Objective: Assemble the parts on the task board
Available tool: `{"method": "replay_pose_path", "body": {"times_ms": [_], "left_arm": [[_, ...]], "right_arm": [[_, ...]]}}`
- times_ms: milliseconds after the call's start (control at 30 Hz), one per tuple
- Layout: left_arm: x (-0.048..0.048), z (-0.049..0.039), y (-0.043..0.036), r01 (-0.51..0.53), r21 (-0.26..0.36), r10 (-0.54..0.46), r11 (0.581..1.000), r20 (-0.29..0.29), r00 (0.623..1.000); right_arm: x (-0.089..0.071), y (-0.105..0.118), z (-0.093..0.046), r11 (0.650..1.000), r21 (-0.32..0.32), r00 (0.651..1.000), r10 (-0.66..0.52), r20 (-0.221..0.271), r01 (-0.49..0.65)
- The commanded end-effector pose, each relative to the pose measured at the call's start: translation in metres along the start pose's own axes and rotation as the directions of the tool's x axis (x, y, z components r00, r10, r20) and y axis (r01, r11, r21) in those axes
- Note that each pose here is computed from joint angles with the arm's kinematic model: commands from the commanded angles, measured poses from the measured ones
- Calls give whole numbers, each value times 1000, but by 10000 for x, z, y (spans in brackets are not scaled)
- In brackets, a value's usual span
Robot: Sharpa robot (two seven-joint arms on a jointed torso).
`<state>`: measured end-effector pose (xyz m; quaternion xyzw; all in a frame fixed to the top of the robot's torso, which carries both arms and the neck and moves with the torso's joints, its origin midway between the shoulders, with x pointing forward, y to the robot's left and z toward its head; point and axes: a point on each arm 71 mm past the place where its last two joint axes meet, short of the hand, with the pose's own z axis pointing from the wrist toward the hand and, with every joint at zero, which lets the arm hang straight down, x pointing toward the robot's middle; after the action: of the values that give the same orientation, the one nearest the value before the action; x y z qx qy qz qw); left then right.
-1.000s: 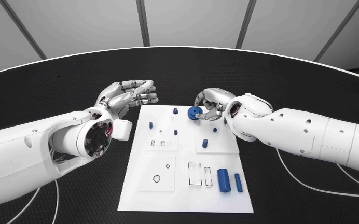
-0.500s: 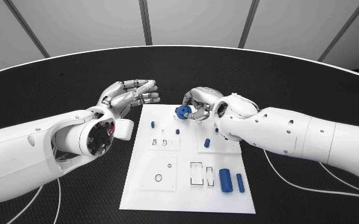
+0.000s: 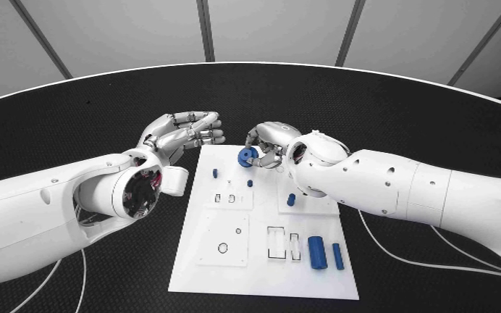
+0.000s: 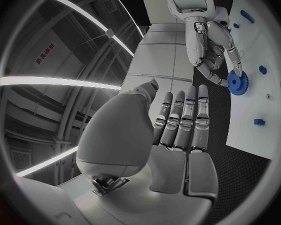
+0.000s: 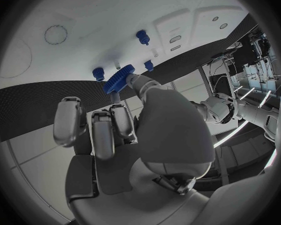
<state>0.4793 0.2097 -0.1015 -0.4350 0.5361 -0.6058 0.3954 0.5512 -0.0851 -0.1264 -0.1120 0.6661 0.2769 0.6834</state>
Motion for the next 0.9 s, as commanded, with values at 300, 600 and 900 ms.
{"method": "replay_pose_path", "body": {"times_ms": [300,600,900], "left_arm": [[2,-6,-1,0,0,0,1000,-1,1000],[11,-4,0,1,-1,-1,1000,-3,1000],[9,-4,0,1,-1,-1,1000,-3,1000]], "right_arm": [[52,28,31,1000,0,1000,-3,-29,3],[76,0,26,1000,7,998,-9,-59,9],[91,-6,25,1000,8,997,-11,-73,11]]}}
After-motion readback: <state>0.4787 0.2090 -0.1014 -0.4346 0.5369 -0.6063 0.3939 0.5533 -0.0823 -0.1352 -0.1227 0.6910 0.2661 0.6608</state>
